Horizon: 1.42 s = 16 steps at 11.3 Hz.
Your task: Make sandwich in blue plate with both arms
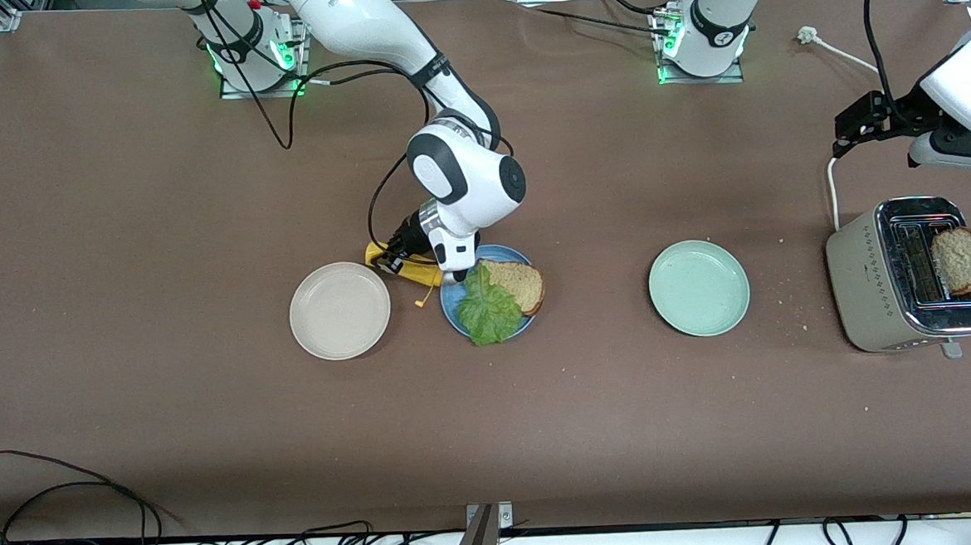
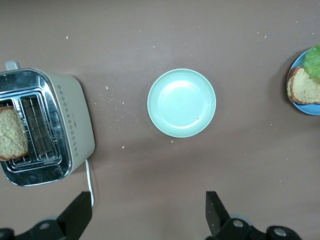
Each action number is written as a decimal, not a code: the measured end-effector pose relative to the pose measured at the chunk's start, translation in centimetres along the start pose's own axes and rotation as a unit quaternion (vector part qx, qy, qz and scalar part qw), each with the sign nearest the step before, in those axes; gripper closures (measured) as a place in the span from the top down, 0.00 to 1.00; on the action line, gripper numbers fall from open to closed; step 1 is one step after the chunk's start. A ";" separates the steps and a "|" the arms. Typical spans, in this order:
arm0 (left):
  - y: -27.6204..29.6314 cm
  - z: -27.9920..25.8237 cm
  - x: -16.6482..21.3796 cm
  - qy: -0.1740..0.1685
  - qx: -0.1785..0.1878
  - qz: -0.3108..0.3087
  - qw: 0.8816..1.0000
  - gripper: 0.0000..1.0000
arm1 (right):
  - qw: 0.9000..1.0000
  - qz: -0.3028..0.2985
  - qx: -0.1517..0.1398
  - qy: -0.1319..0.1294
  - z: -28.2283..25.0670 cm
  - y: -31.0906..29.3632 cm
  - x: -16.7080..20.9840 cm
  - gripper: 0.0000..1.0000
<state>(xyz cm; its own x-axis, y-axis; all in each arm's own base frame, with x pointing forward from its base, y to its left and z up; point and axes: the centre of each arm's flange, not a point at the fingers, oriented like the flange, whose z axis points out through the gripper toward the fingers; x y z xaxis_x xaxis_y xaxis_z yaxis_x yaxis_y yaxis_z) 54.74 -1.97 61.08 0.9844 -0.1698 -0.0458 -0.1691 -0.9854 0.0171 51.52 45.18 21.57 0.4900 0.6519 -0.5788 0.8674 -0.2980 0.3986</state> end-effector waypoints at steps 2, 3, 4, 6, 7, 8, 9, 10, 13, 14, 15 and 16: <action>0.0 0.0 0.0 0.000 0.000 0.000 1.000 1.00 | 1.000 0.011 0.021 0.016 -0.7 2.1 -0.9 0.25; 0.0 0.0 0.0 0.000 0.000 0.000 1.000 1.00 | 0.999 0.018 0.040 0.028 -0.9 3.6 -1.7 0.25; 0.0 0.0 0.0 0.000 0.000 0.000 1.000 1.00 | 0.997 0.022 0.064 0.042 -1.3 5.1 -2.6 0.25; 0.0 0.0 0.0 0.000 0.000 0.000 1.000 1.00 | 0.989 0.026 0.125 0.074 -1.5 8.9 -5.0 0.25; -0.1 0.0 0.0 0.000 0.000 -0.001 1.000 1.00 | 0.983 0.022 0.160 0.091 -1.2 11.1 -6.5 0.25; -0.1 0.0 0.0 0.000 0.000 -0.001 1.000 1.00 | 0.976 0.016 0.187 0.107 -0.8 13.1 -7.8 0.25; -0.1 0.0 0.0 0.000 0.000 -0.001 1.000 1.00 | 0.970 0.010 0.211 0.121 -0.3 14.7 -9.0 0.25; 0.0 0.0 0.0 0.000 0.000 0.000 1.000 1.00 | 0.962 0.002 0.236 0.135 0.6 16.3 -10.1 0.25; -0.1 0.0 0.0 0.000 0.000 -0.001 1.000 1.00 | 0.930 -0.052 0.307 0.198 5.9 22.1 -13.9 0.25; -0.1 0.0 0.0 0.000 0.000 -0.001 1.000 1.00 | 0.919 -0.075 0.319 0.221 8.1 23.9 -15.3 0.25; -0.1 0.0 0.0 0.000 0.000 -0.001 1.000 1.00 | 0.906 -0.100 0.328 0.248 10.1 25.6 -16.8 0.25; -0.2 0.0 0.0 0.000 0.000 -0.001 1.000 1.00 | 0.890 -0.122 0.338 0.280 12.2 27.1 -18.2 0.25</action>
<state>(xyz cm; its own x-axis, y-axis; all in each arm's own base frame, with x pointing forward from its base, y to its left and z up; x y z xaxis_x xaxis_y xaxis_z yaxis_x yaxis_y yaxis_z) 54.76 -1.82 61.05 0.9849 -0.1670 -0.0464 -0.1664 -0.9859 0.0173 67.15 16.75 34.24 0.3239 0.9435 -0.0694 0.8890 -0.3287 -0.3189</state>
